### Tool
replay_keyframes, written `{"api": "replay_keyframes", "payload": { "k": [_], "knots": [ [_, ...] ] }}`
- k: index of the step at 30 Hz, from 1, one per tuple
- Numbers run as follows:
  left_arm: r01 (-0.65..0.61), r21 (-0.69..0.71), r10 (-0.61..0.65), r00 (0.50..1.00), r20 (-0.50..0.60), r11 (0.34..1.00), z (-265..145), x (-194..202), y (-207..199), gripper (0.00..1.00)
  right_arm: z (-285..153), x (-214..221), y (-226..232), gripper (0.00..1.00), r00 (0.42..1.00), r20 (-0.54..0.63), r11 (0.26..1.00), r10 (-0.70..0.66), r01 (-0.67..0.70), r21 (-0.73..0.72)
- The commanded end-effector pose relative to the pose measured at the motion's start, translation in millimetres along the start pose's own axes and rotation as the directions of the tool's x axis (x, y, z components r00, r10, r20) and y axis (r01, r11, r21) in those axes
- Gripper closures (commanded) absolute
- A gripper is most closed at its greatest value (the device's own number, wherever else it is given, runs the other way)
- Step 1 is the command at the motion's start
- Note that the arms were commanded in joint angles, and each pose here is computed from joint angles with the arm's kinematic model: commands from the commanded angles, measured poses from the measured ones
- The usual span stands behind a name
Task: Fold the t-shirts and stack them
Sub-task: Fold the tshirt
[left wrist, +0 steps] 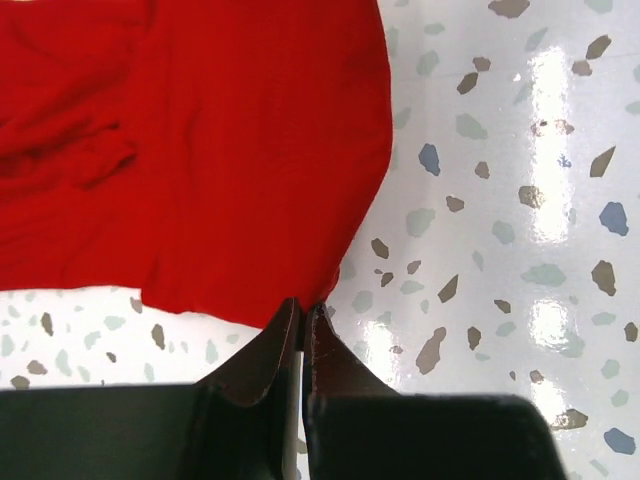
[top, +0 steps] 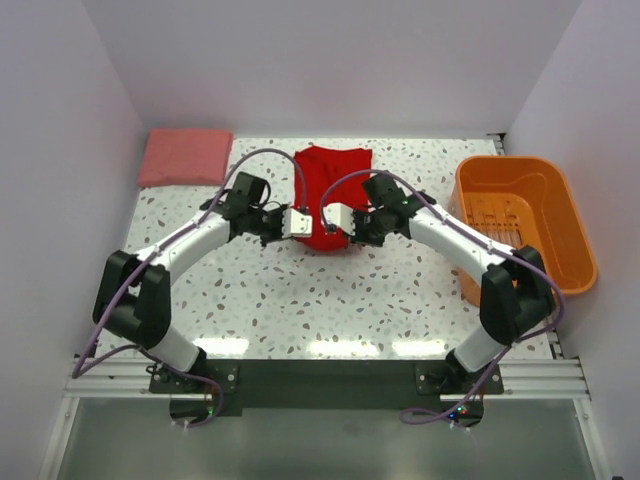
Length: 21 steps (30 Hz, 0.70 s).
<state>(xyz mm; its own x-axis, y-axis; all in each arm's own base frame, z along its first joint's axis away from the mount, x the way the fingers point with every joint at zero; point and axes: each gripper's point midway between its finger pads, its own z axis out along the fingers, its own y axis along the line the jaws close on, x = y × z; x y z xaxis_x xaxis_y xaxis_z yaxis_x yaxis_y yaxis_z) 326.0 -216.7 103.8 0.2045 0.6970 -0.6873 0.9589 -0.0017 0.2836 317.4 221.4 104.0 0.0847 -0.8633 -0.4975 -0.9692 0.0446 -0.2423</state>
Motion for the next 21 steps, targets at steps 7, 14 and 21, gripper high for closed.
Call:
{"api": "replay_keyframes", "payload": {
  "k": [7,14,21],
  "knots": [
    [0.096,0.055,-0.098,0.994,0.036,0.994,-35.4,-31.5,-57.0,1.00,-48.1,-7.0,48.1,1.00,0.998,0.027,0.997,0.052,-0.050,-0.054],
    [0.134,0.165,-0.156,0.979,0.129,0.977,-71.7,-64.3,-134.3,1.00,-89.0,-13.9,129.0,1.00,0.993,0.085,0.977,0.083,-0.065,-0.203],
    [0.187,0.204,-0.221,0.963,0.155,0.961,-94.0,-87.8,-142.3,1.00,-108.6,-20.0,131.2,1.00,0.992,0.105,0.980,0.072,-0.051,-0.190]
  ]
}}
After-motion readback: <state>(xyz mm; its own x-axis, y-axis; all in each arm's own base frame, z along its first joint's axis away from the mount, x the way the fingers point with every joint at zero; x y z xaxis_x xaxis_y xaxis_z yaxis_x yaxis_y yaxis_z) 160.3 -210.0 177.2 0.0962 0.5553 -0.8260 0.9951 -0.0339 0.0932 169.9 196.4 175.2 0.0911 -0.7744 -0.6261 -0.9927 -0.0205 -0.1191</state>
